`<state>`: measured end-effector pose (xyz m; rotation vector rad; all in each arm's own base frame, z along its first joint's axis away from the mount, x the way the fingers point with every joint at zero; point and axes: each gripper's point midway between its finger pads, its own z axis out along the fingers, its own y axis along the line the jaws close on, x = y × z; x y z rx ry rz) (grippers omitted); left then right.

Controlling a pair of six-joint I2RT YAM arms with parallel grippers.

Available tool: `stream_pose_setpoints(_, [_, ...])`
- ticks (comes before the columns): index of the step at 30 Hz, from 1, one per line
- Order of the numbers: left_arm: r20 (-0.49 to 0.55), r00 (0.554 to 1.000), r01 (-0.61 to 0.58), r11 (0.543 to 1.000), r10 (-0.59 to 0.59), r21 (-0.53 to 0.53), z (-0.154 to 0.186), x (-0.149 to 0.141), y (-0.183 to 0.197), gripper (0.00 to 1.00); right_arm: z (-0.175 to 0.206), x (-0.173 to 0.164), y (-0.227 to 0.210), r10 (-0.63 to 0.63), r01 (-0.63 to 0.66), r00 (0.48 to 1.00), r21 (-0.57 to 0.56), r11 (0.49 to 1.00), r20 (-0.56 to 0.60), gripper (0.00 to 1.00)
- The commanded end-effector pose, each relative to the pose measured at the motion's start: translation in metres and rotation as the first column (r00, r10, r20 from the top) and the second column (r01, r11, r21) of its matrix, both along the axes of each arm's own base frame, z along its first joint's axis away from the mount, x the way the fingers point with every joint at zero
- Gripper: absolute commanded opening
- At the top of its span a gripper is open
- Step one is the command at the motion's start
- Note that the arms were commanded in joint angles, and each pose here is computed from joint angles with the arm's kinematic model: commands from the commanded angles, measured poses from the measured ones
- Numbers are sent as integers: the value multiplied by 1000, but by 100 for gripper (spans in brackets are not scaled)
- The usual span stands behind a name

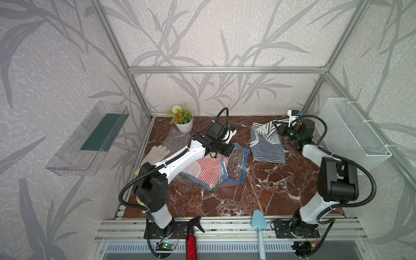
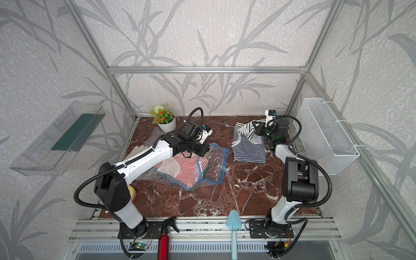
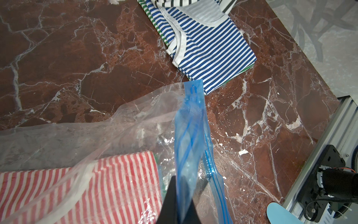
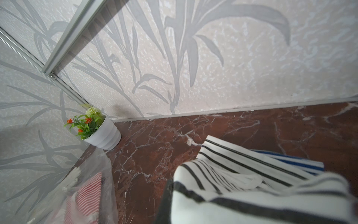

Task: Take the tank top out of the vacuum bag
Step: Place the tank top on the tank top.

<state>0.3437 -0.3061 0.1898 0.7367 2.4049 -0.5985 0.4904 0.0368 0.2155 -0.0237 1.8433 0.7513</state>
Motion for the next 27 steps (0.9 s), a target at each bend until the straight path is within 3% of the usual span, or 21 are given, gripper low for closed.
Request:
stream_pose_setpoints(1, [35,999,14,999,-13,-32,24,-5,-1,0,13,-14,-6,-59,59,998,-6,998,1,0])
stream_pose_setpoints(4, [42,999,19,999,-17,-35,27,-7,-1,0,-12,-26,-15,-136,140,980,15,990,-147,0])
stream_pose_setpoints(7, [50,999,24,999,-22,-39,31,-9,-3,0,-44,-35,-21,-196,231,919,64,971,-343,0])
stream_pose_setpoints(12, [62,998,34,999,-32,-38,35,-14,-4,0,-95,-50,-4,-95,263,795,201,944,-599,1])
stream_pose_setpoints(15, [74,997,38,999,-35,-37,39,-15,-4,0,-112,-56,5,-48,293,764,280,914,-643,2])
stream_pose_setpoints(20, [88,995,44,998,-40,-40,44,-19,-4,0,-124,-76,0,-96,366,724,263,893,-683,4])
stream_pose_setpoints(27, [97,994,60,997,-55,-40,47,-25,-8,0,-129,-108,-24,-234,452,668,135,882,-707,27])
